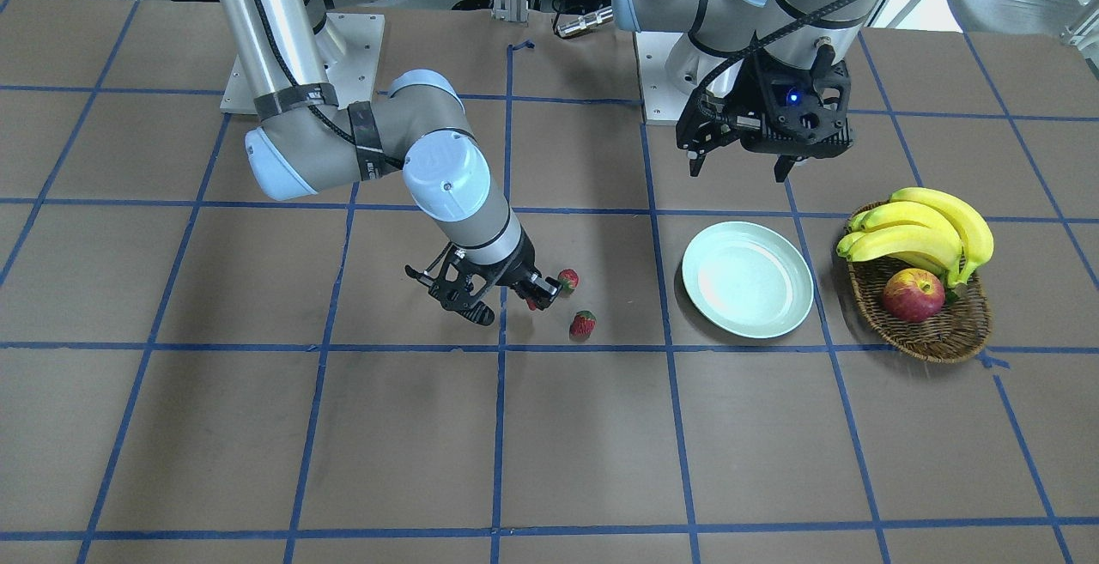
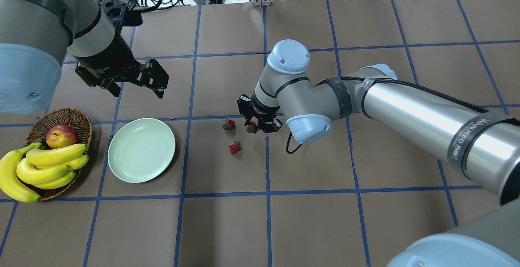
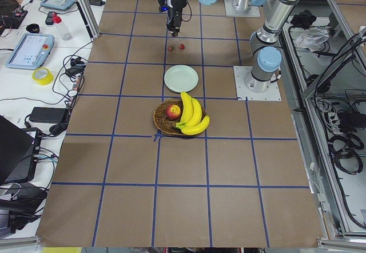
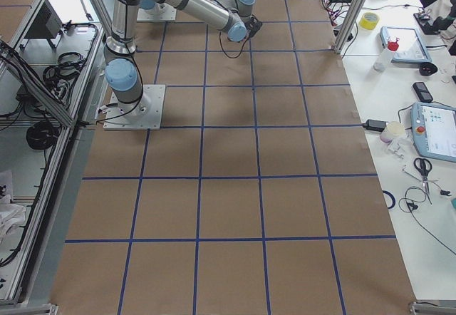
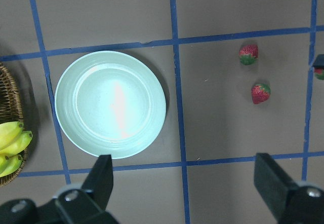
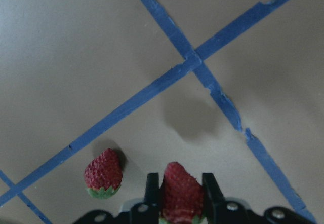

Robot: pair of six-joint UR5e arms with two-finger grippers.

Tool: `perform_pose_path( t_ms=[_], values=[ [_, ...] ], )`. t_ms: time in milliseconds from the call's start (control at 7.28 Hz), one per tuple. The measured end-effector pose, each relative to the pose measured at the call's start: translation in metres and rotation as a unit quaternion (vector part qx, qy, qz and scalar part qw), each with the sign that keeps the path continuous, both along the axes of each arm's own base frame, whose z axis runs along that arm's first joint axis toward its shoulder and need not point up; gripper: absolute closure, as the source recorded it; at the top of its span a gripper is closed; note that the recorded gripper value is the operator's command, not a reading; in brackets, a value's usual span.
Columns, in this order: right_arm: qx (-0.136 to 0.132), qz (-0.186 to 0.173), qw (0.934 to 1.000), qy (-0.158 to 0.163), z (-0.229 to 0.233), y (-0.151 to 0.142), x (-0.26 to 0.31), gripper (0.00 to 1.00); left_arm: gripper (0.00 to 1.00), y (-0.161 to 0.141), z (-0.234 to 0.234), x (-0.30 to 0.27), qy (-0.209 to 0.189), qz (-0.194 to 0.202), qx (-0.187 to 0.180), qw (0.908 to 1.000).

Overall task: Collect all strawberries into plate
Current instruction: 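Carry the last strawberry beside the other two and release it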

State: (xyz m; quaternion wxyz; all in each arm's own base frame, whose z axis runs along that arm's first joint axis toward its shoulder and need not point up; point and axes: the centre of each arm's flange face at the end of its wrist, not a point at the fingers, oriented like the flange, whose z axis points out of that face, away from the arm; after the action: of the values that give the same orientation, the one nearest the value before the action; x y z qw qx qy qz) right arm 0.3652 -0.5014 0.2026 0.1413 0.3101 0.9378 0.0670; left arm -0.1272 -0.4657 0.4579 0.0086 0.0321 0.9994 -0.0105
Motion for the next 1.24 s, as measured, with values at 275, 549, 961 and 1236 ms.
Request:
perform_pose_path(
  t_ms=[275, 549, 961, 1236],
  values=[
    [0.013, -0.002, 0.9999, 0.002, -0.014, 0.001, 0.006, 0.26, 0.00, 0.000, -0.001, 0.000, 0.000, 0.000, 0.001, 1.0000],
    [0.018, -0.003, 0.9998, 0.005, -0.019, 0.002, 0.006, 0.23, 0.00, 0.001, -0.004, 0.001, 0.000, 0.000, 0.005, 1.0000],
    [0.019, -0.003, 0.9998, 0.008, -0.019, 0.002, 0.005, 0.17, 0.00, 0.002, -0.008, 0.002, -0.001, 0.001, 0.011, 0.9999],
    [-0.013, 0.018, 0.9992, 0.033, 0.001, -0.002, -0.005, 0.16, 0.00, 0.001, -0.013, 0.001, 0.003, 0.006, 0.027, 0.9996]
  ],
)
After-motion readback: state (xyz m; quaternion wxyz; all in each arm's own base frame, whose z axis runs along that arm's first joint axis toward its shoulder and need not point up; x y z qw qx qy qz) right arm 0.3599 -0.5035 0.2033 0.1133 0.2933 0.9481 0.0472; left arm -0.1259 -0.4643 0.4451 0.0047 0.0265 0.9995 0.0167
